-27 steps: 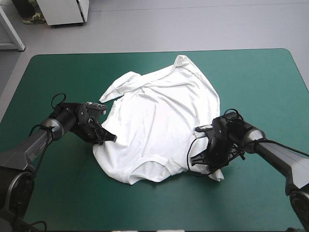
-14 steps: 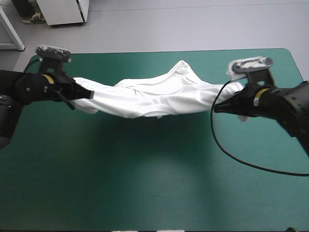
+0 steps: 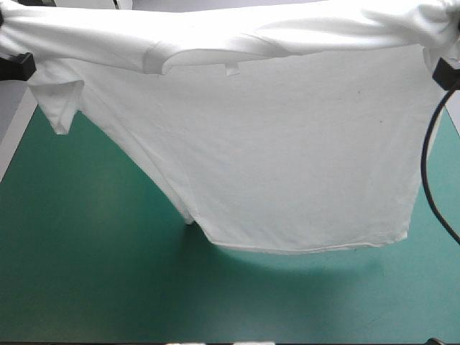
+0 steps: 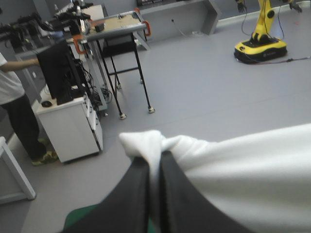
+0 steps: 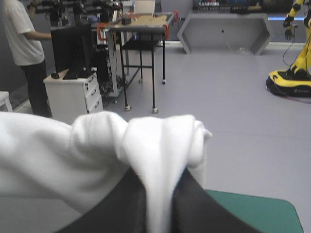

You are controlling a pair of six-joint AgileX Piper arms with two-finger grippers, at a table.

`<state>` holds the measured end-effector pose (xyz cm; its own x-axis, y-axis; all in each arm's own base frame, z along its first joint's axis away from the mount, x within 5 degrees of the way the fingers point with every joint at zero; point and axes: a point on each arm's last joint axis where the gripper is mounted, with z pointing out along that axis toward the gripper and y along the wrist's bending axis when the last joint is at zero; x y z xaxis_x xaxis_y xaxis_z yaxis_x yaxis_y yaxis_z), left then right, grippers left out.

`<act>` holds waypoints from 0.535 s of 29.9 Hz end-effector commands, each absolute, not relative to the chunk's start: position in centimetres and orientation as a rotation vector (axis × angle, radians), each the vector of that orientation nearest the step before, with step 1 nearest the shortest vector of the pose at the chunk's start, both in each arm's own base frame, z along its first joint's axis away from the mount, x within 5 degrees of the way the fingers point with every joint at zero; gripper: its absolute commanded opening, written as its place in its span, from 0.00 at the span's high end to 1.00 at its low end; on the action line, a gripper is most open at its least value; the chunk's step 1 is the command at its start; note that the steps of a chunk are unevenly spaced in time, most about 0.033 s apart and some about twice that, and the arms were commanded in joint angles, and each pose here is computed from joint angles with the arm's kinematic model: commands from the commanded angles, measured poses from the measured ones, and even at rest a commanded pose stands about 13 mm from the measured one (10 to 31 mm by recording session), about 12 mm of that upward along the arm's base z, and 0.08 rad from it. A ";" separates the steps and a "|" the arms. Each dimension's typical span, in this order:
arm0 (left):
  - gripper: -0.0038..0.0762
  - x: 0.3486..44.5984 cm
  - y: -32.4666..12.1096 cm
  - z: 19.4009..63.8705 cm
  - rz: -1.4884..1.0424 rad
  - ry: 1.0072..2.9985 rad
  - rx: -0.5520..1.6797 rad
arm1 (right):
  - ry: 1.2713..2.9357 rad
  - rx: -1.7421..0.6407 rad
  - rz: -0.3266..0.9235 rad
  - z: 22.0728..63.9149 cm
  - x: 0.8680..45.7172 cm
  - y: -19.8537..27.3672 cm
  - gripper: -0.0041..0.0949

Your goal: Fold the cloth

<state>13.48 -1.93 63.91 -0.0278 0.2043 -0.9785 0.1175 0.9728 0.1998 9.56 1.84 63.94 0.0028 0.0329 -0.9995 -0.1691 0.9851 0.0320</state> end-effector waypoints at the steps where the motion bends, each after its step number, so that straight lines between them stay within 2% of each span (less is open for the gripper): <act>1: 0.96 11.6 -1.0 65.8 0.149 1.441 0.205 | 1.386 -0.104 0.120 65.9 7.8 0.8 0.98; 6: 0.96 11.5 -0.6 66.3 0.212 1.396 0.188 | 1.350 -0.093 0.098 66.3 7.4 0.4 0.98; 9: 0.96 11.8 -0.7 65.9 0.209 1.434 0.204 | 1.400 -0.095 0.083 65.9 8.3 0.7 0.98; 13: 0.96 13.7 -1.3 64.9 0.193 1.509 0.231 | 1.541 -0.135 0.017 64.4 12.0 2.4 0.98; 16: 0.96 17.5 -2.1 63.0 0.211 1.612 0.281 | 1.652 -0.173 -0.025 62.6 16.0 4.4 0.98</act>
<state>15.16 -1.62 63.60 -0.0516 0.2808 -0.9584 0.0544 0.9590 0.2780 13.15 3.26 63.14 -0.0770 -0.0728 -0.9944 -0.1284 0.9898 -0.0625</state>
